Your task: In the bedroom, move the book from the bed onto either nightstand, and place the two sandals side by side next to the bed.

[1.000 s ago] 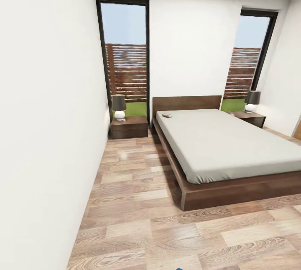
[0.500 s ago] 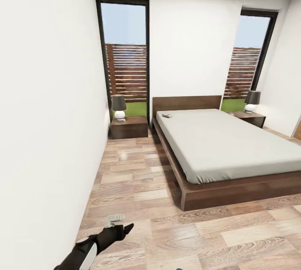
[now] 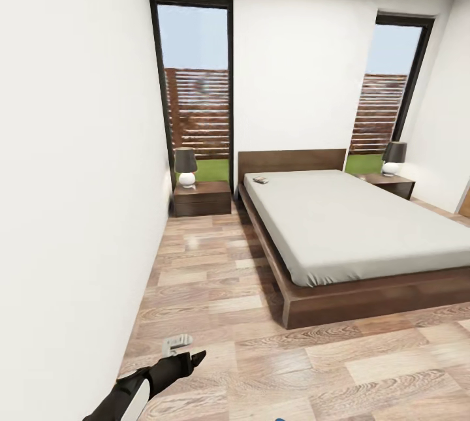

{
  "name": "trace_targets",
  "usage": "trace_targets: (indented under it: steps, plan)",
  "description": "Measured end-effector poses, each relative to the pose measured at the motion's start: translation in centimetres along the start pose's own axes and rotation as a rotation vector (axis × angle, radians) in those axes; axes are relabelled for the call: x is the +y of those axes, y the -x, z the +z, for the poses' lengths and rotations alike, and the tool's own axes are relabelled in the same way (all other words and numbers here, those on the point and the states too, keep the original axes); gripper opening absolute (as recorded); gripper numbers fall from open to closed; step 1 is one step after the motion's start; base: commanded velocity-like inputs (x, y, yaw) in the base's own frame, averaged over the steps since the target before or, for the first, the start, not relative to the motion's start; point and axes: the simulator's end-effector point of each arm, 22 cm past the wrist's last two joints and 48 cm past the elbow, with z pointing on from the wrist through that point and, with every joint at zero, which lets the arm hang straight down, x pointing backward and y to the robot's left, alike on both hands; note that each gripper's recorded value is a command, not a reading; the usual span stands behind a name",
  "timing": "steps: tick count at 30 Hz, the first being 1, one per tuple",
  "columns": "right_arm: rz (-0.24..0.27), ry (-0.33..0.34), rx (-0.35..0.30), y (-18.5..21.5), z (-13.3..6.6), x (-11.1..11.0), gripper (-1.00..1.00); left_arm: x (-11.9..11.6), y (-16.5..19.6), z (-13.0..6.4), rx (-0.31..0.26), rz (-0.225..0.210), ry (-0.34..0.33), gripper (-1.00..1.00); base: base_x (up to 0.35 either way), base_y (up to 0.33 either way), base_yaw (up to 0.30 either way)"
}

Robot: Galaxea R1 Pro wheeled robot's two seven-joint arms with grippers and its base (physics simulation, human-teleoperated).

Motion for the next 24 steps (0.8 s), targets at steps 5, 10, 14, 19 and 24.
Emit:
trace_targets:
  steps: [5,10,14,19,24]
  plan:
    - [0.007,0.008,0.062,9.3,0.5,0.7,1.00,-0.1,0.1,0.0,-0.003,0.001,-0.004,1.00,0.000,0.000,0.000]
    - [0.011,0.010,0.013,17.7,0.0,1.1,1.00,-0.1,0.1,0.0,-0.004,-0.002,-0.004,1.00,0.000,0.000,0.000]
    - [0.003,-0.026,0.066,18.3,-0.4,0.5,1.00,0.1,0.3,-0.1,-0.009,-0.011,-0.001,1.00,0.000,0.000,0.000]
    - [-0.006,-0.049,0.144,17.1,-0.7,0.2,1.00,0.2,0.4,-0.1,-0.013,-0.016,0.001,1.00,0.000,0.000,0.000]
    - [-0.009,-0.056,0.163,16.8,-0.8,0.0,1.00,0.2,0.4,-0.1,-0.014,-0.018,0.001,1.00,0.000,0.000,0.000]
